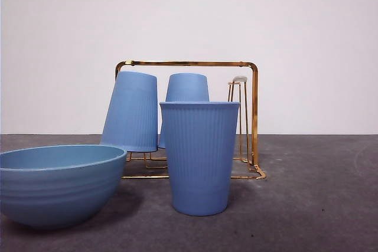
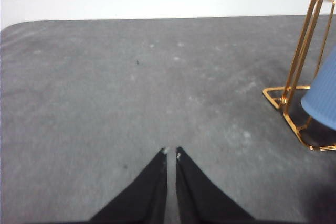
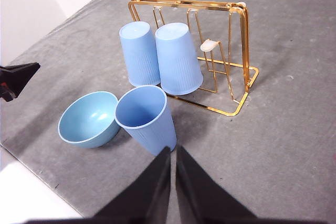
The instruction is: Right arm lift cup from the cupboard, then place it on the right of the bowl
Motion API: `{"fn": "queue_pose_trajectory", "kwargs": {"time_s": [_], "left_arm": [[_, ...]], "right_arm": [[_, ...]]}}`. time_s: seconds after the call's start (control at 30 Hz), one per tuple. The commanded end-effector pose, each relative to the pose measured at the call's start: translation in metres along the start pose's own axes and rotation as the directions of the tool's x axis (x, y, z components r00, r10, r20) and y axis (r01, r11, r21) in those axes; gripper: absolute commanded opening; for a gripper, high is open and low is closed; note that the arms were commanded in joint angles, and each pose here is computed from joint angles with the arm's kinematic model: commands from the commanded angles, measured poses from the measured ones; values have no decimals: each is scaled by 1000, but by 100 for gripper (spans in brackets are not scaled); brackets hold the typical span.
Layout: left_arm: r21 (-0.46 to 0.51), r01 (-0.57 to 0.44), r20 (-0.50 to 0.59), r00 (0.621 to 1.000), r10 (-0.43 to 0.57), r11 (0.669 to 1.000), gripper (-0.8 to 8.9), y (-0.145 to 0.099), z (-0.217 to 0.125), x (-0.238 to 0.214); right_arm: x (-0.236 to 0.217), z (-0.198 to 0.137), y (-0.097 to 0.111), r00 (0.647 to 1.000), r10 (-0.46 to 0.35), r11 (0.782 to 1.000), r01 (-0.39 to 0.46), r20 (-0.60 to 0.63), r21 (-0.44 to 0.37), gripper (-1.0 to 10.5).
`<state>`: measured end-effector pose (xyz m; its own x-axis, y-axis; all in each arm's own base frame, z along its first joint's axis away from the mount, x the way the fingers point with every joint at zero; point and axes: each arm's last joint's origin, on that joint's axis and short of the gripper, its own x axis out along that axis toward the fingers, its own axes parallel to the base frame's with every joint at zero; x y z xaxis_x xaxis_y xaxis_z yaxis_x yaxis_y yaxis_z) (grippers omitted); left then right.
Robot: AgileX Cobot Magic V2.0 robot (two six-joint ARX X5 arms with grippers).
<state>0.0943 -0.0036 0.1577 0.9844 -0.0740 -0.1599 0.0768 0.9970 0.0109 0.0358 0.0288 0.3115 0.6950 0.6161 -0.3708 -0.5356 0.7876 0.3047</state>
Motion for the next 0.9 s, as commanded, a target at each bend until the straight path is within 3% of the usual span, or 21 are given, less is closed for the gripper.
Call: {"fn": "queue_pose_trajectory", "kwargs": {"time_s": [0.03,0.3,0.9], "left_arm": [[13,1,-5,1000,-1,1000,25,0,-7,3],[-15,-65,-24,998,64,998,25,2,-9,2],[-11,-84,-20,996,83,996,25,4,-8,2]], "right_arm": [[-2,3,1,1000,11,1000,-11,14,-10,15],[-2,3,1,1000,11,1000,-11,14,-10,15],[-2,3,1,1000,11,1000,-11,14,-10,15]]}}
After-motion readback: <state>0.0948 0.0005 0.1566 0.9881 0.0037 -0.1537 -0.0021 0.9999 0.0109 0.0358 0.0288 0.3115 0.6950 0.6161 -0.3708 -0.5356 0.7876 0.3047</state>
